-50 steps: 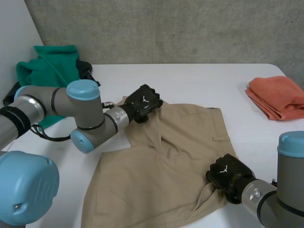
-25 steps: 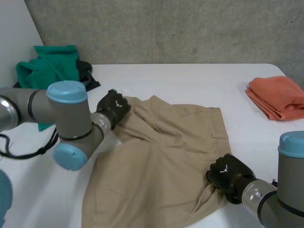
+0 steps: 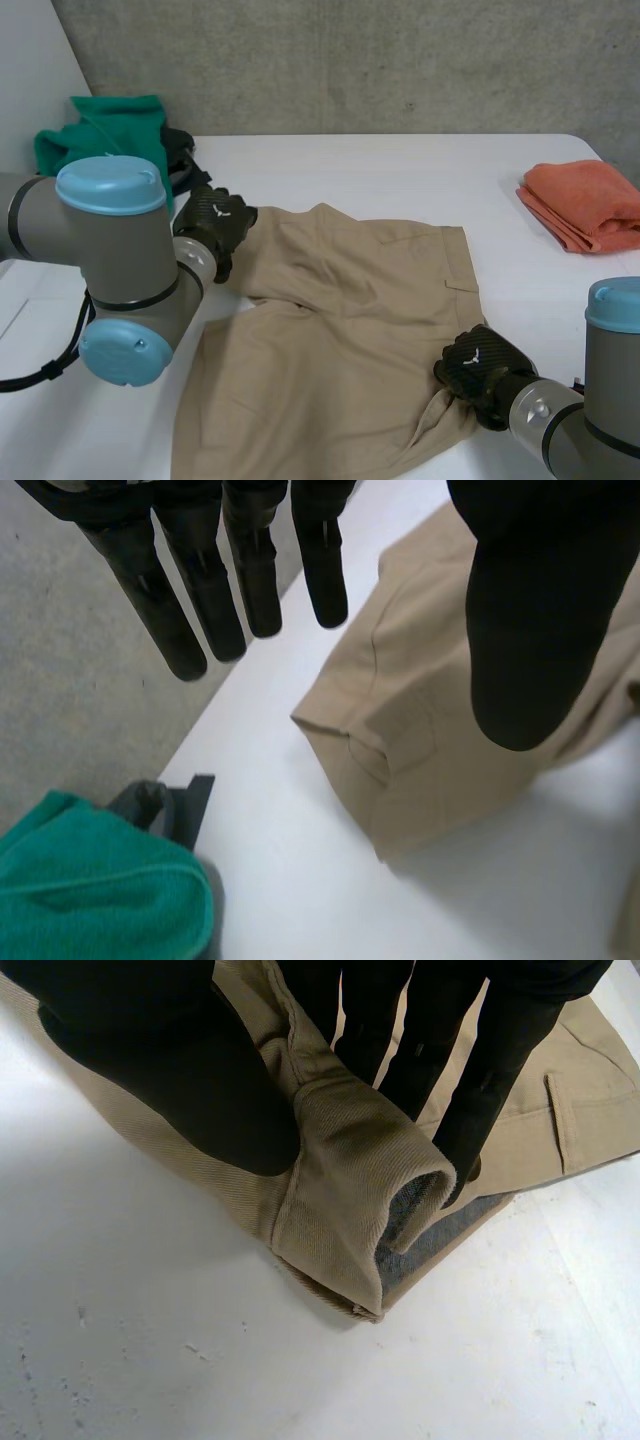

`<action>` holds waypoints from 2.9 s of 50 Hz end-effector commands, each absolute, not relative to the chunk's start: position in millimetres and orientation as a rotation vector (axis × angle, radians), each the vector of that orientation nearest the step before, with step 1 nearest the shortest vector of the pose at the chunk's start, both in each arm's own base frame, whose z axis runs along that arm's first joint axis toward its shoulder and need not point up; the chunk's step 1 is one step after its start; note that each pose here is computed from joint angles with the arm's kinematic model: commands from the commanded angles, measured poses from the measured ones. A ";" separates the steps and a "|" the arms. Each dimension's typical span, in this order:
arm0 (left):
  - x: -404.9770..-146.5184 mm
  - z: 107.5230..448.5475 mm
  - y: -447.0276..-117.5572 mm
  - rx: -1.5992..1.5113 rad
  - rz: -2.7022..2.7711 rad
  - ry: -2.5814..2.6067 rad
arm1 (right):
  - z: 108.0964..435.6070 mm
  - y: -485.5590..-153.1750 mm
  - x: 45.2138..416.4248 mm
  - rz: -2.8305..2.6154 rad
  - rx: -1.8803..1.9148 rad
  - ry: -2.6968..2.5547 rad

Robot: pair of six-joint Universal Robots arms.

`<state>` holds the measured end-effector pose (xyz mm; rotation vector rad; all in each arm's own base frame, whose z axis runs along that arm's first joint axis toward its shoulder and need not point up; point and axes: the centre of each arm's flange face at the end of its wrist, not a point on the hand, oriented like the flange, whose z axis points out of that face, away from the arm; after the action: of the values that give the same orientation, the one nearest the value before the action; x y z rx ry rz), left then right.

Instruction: Fold the laundry.

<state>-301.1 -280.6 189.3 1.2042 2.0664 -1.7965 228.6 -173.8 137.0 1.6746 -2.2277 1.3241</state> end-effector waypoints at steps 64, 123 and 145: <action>-226.7 186.6 -88.6 1.159 -1.395 2.632 | 168.0 -207.0 215.3 1.521 1.283 -2.518; -319.3 196.1 -257.2 1.054 -1.954 1.935 | 176.3 -272.1 222.9 1.787 1.343 -1.911; -353.3 155.2 -312.7 1.028 -2.036 1.581 | 132.1 -357.9 257.8 1.889 1.180 -1.782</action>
<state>-349.6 -318.7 141.2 1.0582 1.5978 -1.9739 265.0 -351.7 120.4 1.3052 -1.7787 1.9024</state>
